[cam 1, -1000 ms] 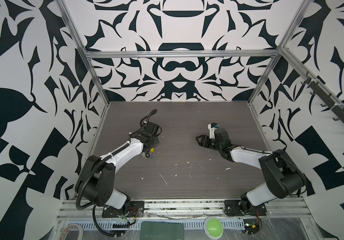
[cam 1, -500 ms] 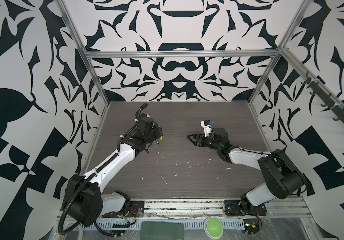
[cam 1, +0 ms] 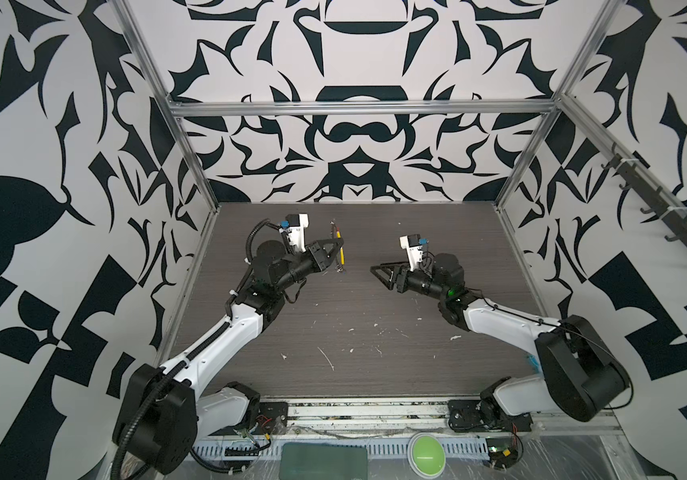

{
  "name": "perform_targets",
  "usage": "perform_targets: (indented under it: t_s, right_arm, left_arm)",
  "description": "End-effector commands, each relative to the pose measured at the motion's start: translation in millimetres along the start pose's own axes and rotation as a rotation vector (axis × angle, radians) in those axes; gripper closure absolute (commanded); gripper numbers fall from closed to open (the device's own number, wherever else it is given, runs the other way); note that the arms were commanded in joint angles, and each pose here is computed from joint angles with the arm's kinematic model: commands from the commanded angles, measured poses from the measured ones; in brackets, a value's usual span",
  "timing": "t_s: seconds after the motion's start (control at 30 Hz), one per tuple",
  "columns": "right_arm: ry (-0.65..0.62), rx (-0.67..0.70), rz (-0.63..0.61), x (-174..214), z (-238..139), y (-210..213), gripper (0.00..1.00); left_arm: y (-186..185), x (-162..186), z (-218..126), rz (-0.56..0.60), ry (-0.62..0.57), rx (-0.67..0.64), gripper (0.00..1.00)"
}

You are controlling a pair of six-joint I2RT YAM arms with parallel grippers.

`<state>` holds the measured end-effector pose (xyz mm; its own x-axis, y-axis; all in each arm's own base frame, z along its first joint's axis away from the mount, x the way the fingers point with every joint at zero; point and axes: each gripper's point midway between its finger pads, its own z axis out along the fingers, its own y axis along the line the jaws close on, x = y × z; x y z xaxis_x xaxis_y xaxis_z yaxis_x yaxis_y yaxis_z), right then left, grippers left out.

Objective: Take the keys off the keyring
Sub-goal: 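Lift the keyring with the left gripper while the right gripper moves toward it, then hold the keyring up with the left gripper while the right gripper approaches the keys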

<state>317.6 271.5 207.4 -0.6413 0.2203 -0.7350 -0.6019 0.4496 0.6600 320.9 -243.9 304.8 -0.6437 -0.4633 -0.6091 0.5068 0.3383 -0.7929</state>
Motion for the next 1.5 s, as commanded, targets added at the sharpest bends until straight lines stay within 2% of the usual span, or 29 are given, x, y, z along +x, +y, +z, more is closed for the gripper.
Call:
perform_targets:
  t_s: [0.0,0.17,0.23,0.47,0.63,0.9,0.97,1.07,1.13,1.23,1.37,1.47]
  right_arm:
    - [-0.059,-0.105,-0.08,-23.7,-8.0,38.0,0.31]
    - [-0.068,-0.162,-0.12,-32.4,-15.1,60.6,0.28]
    - [-0.059,-0.169,-0.141,-32.7,-15.5,66.9,0.28]
    - [-0.03,-0.169,-0.169,-24.5,-12.0,71.6,0.28]
    - [-0.059,-0.18,-0.21,-38.1,-17.1,85.2,0.28]
    - [-0.13,-0.107,-0.276,-64.2,-30.3,95.7,0.3]
    - [-0.148,-0.073,-0.254,-68.5,-31.2,91.9,0.31]
    - [-0.167,0.0,-0.207,-73.7,-33.1,80.4,0.33]
    - [-0.162,0.039,-0.187,-73.4,-33.3,74.6,0.34]
    - [-0.17,0.105,-0.148,-74.0,-36.8,64.1,0.34]
    - [-0.228,0.161,-0.095,-78.9,-45.3,56.4,0.34]
    - [-0.226,0.166,-0.082,-80.3,-45.3,58.5,0.35]
  left_arm:
    - [-51.2,-10.3,-10.0,0.01,-0.002,0.31,1.0]
    - [-62.5,-9.8,-8.3,-0.077,0.027,0.5,1.0]
    - [-59.0,-7.5,-1.7,-0.115,0.062,0.501,1.0]
    - [-68.2,-1.3,-8.4,-0.066,0.079,0.522,1.0]
    - [-69.0,8.9,-10.8,-0.054,0.136,0.532,1.0]
    - [-70.0,25.7,-20.1,-0.042,0.21,0.522,1.0]
    - [-64.8,30.1,-19.8,-0.041,0.23,0.482,1.0]
    - [-52.7,39.3,-19.8,-0.011,0.268,0.34,1.0]
    - [-38.6,52.8,-23.5,0.087,0.308,0.147,1.0]
    - [-36.5,60.7,-35.7,0.319,0.33,-0.096,1.0]
    - [-28.5,49.8,-47.9,0.407,0.3,-0.256,1.0]
    - [-23.6,49.9,-50.7,0.481,0.306,-0.341,1.0]
